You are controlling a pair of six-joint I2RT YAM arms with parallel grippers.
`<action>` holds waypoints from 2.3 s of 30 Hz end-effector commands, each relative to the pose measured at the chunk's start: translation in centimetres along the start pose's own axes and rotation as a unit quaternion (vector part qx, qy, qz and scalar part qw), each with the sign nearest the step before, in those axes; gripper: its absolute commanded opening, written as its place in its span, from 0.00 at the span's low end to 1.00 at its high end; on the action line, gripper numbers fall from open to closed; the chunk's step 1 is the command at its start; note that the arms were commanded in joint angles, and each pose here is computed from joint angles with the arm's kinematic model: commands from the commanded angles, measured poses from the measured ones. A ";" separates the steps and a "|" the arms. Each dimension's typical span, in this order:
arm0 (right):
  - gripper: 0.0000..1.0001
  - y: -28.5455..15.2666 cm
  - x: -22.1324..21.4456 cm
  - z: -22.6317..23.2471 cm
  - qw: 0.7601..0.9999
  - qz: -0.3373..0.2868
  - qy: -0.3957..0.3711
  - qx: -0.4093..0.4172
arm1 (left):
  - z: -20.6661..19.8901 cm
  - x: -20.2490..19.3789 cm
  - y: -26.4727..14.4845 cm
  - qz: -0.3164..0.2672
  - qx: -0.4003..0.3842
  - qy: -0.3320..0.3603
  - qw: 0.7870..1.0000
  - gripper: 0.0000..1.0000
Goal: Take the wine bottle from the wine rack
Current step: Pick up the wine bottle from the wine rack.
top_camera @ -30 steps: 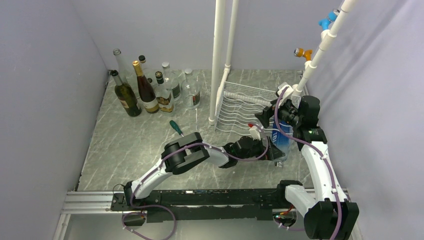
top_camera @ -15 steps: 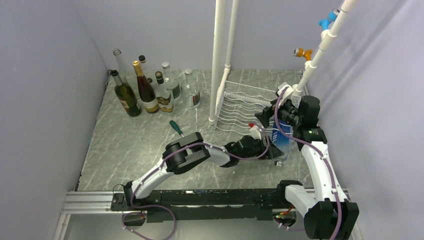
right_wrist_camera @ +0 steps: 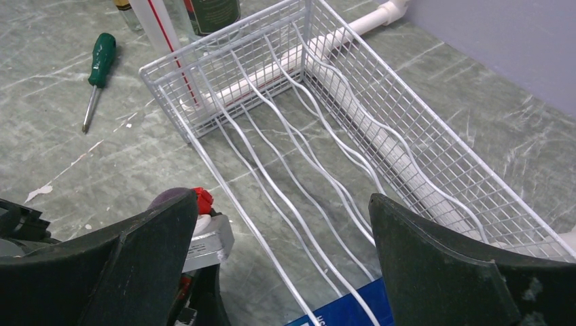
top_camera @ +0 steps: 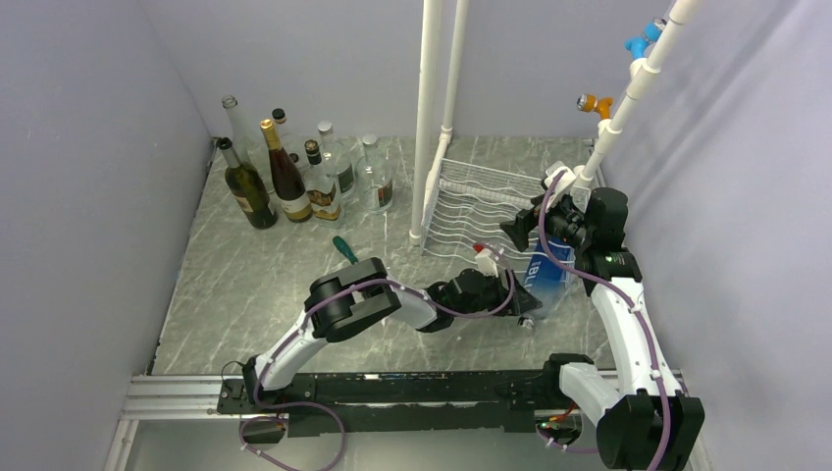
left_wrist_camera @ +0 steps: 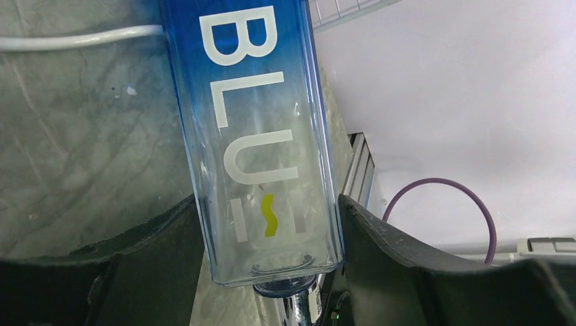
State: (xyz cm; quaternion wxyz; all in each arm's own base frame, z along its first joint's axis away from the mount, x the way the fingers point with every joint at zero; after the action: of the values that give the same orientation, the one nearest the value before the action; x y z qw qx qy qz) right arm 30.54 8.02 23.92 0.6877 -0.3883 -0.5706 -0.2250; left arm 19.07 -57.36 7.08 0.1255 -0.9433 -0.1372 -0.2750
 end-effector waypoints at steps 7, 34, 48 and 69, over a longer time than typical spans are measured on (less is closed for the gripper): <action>1.00 -0.2 1.2 -0.1 1.000 -0.022 -0.017 -0.005 | -1.3 2.7 -3.5 -0.023 -0.018 0.043 0.999 0.00; 1.00 -0.1 0.6 1.5 0.998 -0.016 -0.027 0.047 | -1.3 4.2 -12.5 -0.002 -0.027 0.063 0.998 0.00; 1.00 -0.3 -0.9 4.4 0.988 0.001 -0.046 0.144 | -0.8 4.5 -15.7 0.005 -0.018 0.031 0.999 0.00; 1.00 -2.2 -7.3 13.1 0.895 0.001 -0.223 0.386 | 0.4 5.7 -20.5 0.011 -0.008 -0.016 1.000 0.00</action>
State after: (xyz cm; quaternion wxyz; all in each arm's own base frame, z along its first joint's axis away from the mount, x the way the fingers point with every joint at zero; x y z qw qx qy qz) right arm 21.17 14.71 19.11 0.6694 -0.1850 -0.7172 0.0575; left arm 16.75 -37.62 10.99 0.1461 -0.9482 -0.1122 -0.2589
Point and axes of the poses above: each gripper's point midway between its finger pads, its own y axis out along the fingers, its own z axis along the line the jaws close on, x = y × z, the point moved 1 cm from there along -y, back along the fingers, and after that the axes turned 6 degrees about y, right-handed, at the moved point
